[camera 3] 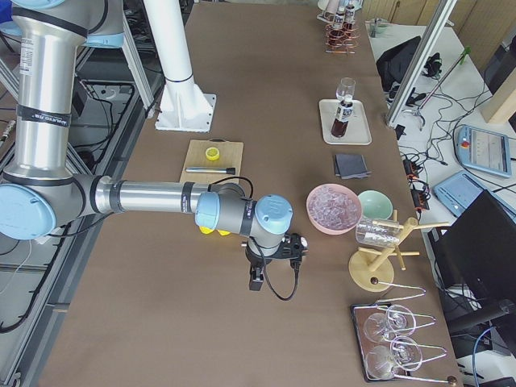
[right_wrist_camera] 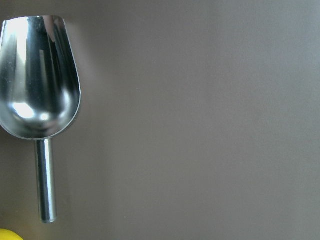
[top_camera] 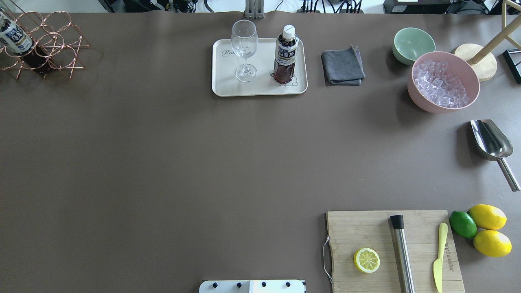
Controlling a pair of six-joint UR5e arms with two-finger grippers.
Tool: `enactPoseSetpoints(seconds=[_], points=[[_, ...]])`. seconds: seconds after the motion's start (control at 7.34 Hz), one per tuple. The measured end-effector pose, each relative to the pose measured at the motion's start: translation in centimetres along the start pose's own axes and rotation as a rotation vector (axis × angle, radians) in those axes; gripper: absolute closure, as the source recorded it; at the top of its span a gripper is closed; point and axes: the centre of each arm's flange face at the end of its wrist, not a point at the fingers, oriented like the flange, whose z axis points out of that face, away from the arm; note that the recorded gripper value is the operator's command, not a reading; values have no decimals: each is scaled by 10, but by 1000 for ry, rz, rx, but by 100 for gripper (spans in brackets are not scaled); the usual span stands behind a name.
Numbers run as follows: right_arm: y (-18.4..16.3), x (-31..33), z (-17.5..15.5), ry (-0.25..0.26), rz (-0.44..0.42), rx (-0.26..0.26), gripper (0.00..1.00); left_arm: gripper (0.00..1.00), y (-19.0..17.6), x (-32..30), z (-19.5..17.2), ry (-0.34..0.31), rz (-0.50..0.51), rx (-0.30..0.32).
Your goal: Take tea from basket to plate
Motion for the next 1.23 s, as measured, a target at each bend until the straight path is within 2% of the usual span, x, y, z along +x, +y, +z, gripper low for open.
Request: enactPoseSetpoints(seconds=[0.14, 0.27, 0.68, 0.95, 1.23], points=[[1, 5, 2, -3, 12, -3, 0, 5, 4, -28, 4, -21, 137, -10], [1, 8, 2, -1, 15, 0, 0, 5, 6, -45, 7, -37, 197, -24], [-3, 13, 6, 3, 0, 26, 0, 4, 8, -96, 21, -74, 324, -83], [-9, 10, 2, 1, 35, 37, 0, 3, 8, -134, 26, -100, 401, -105], [-14, 6, -2, 0, 64, 48, 0, 2, 3, -170, 31, -129, 413, -118]])
